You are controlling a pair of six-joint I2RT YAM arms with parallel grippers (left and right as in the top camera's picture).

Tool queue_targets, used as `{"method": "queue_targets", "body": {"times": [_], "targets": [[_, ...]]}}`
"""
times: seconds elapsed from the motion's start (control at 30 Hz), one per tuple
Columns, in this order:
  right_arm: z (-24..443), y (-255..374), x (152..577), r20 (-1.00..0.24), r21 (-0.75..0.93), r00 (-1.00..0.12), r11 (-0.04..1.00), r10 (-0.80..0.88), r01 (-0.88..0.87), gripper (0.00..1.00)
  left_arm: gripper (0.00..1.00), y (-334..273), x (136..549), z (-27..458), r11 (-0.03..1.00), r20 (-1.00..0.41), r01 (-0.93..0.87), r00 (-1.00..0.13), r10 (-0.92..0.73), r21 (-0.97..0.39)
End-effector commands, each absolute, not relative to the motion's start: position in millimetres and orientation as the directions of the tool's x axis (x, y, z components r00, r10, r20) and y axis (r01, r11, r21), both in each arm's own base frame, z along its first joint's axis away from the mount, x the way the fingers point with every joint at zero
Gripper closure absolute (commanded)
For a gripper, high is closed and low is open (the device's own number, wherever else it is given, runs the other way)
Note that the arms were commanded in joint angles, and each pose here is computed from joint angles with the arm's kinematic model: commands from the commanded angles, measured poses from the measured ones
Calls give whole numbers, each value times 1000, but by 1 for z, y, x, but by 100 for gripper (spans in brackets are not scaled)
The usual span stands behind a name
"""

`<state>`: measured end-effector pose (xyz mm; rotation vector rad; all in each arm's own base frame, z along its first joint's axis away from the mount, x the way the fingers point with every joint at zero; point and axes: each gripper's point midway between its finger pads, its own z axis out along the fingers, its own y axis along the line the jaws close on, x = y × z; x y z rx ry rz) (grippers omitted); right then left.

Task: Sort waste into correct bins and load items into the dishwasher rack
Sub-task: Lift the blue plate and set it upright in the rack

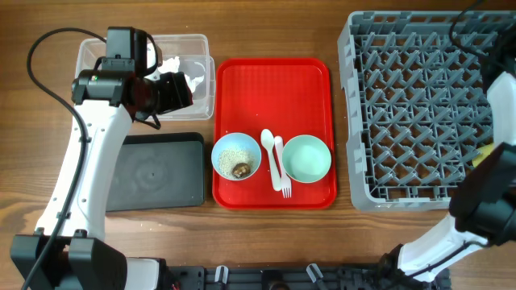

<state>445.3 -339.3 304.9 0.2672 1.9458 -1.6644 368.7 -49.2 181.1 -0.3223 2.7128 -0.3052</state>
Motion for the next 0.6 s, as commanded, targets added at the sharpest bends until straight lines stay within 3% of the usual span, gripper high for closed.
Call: {"method": "queue_targets", "body": {"times": [0.0, 0.27, 0.4, 0.43, 0.5, 0.57], "targets": [[279, -346, 454, -462, -881, -863, 216, -202, 421, 96, 20, -46, 368, 189, 950, -375, -183, -886, -271, -254], [225, -336, 478, -364, -898, -886, 360, -287, 252, 96, 20, -46, 367, 188, 950, -372, -184, -888, -271, -253], [218, -326, 489, -432, -858, -847, 432, -310, 279, 93, 20, -46, 367, 188, 950, -372, -184, -888, -271, -253], [213, -321, 493, -464, -835, -831, 466, -307, 294, 69, 20, -46, 367, 188, 950, -372, -184, -888, -271, -253], [207, -316, 494, -467, -823, -831, 491, -301, 285, 65, 20, -46, 367, 188, 950, -372, -184, -888, -271, -254], [204, -313, 493, -459, -823, -839, 496, -291, 278, 47, 20, -46, 367, 188, 950, -372, -184, -888, -271, -253]]}}
